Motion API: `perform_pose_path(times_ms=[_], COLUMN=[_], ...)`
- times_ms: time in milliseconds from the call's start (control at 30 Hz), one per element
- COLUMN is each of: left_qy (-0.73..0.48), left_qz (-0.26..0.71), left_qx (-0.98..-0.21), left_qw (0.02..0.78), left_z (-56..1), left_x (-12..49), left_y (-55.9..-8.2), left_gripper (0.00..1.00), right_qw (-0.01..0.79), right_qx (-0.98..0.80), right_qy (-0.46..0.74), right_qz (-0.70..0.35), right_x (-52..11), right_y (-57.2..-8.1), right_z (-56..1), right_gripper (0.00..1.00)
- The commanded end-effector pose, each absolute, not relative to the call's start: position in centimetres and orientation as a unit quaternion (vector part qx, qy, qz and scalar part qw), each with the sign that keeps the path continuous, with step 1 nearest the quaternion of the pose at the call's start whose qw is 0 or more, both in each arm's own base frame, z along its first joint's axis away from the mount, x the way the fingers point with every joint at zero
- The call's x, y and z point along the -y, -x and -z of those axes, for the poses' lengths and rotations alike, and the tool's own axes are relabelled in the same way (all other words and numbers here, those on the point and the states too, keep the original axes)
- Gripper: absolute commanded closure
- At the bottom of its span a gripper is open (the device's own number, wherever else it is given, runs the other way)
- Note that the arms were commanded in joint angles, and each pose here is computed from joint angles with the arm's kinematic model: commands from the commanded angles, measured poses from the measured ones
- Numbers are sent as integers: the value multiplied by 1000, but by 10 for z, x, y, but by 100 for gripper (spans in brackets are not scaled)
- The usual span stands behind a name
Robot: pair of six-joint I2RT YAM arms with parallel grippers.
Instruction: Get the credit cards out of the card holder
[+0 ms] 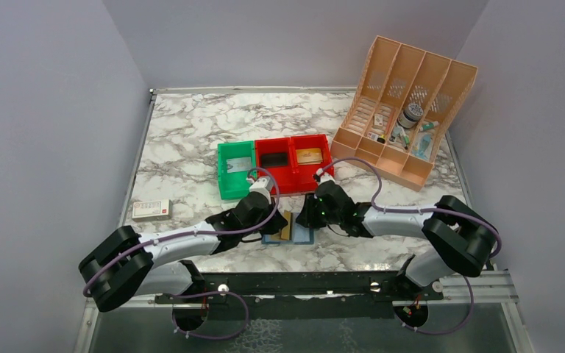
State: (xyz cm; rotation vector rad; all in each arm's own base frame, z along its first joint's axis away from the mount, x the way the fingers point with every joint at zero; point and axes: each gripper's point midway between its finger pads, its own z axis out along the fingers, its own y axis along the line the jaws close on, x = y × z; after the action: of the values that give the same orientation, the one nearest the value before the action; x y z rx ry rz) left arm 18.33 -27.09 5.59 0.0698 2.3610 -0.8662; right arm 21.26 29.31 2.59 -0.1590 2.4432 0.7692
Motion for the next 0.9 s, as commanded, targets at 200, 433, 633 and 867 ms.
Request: perform_pose_path(times_ms=[200, 433, 633, 867], left_qy=[-28, -28, -30, -38], left_qz=[321, 316, 318, 331], left_qx=[-889, -892, -895, -891], left_qw=[325, 321, 312, 309], left_z=[-63, -58, -54, -51], left_x=[262, 263, 267, 271], left_y=[-185, -185, -185, -183], left_gripper=[100, 100, 100, 94], right_qw=[277, 279, 249, 210], right_qx=[-918, -882, -859, -916], right_qy=[116, 162, 183, 129], right_qz=[-258, -342, -409, -316], right_x=[-276, -300, -323, -305], right_y=[-201, -189, -175, -185], right_z=[-22, -53, -63, -11], right_gripper=[72, 72, 72, 79])
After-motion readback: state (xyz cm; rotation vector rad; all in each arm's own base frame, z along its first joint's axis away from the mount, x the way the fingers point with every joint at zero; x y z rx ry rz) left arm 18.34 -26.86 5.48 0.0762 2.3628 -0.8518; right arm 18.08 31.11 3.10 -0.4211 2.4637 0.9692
